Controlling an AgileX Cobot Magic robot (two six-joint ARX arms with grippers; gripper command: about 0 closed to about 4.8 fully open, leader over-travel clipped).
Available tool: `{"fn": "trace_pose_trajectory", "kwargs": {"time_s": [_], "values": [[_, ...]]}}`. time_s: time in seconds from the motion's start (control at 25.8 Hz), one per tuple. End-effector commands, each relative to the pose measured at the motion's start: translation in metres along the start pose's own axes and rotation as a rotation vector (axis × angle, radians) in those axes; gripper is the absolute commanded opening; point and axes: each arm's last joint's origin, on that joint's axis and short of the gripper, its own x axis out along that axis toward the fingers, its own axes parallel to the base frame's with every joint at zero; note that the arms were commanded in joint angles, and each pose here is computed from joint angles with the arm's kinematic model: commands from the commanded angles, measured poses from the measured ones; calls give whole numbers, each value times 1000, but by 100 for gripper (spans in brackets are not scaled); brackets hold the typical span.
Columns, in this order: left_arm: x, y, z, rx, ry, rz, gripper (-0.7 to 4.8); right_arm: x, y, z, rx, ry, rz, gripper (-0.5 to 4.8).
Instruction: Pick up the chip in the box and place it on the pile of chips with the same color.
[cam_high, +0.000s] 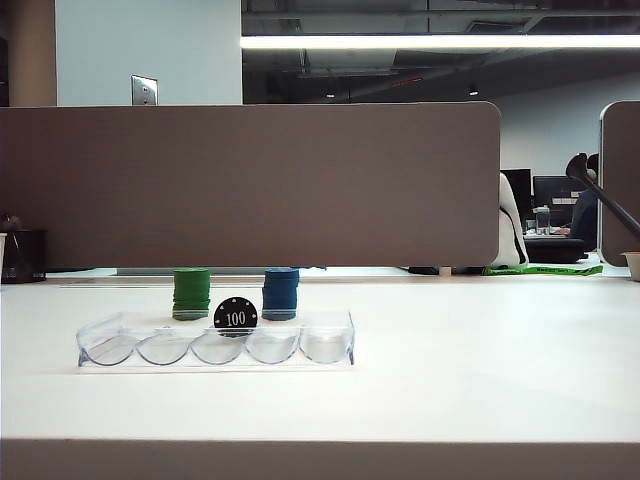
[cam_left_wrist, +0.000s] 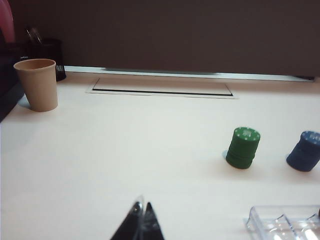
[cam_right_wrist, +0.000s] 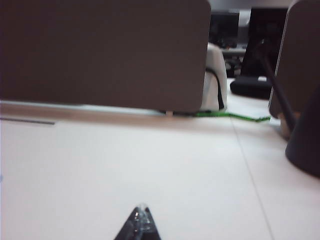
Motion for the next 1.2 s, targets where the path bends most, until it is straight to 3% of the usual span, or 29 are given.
{"fn": "trace_pose_trajectory", "kwargs": {"time_s": [0.04,0.23,0.58,0.74,0.81,1.01,1.08,1.2], "values": [[-6,-1,21,18,-18,-5,-6,-2,1,20,-13,-48,-2,-5],[-11,-3,53,32,-4,-32,-5,-3,1,46,4,23,11,-5],[15,-6,85,14,177,-170,-5,23,-2,89,-24,167,90,-5],[34,-13,99,77,227,-242,-5,44,-2,108,-22,298,144,-5],[43,-24,102,87,243,-313,-5,62,4,115,-1,392,211,-5],[51,-36,94,96,297,-391,-5,87,22,110,0,460,337,-5],[57,-43,89,115,332,-399,-6,102,41,98,-14,507,422,-5],[61,-48,86,119,347,-425,-6,113,57,90,-46,528,427,-5]]}}
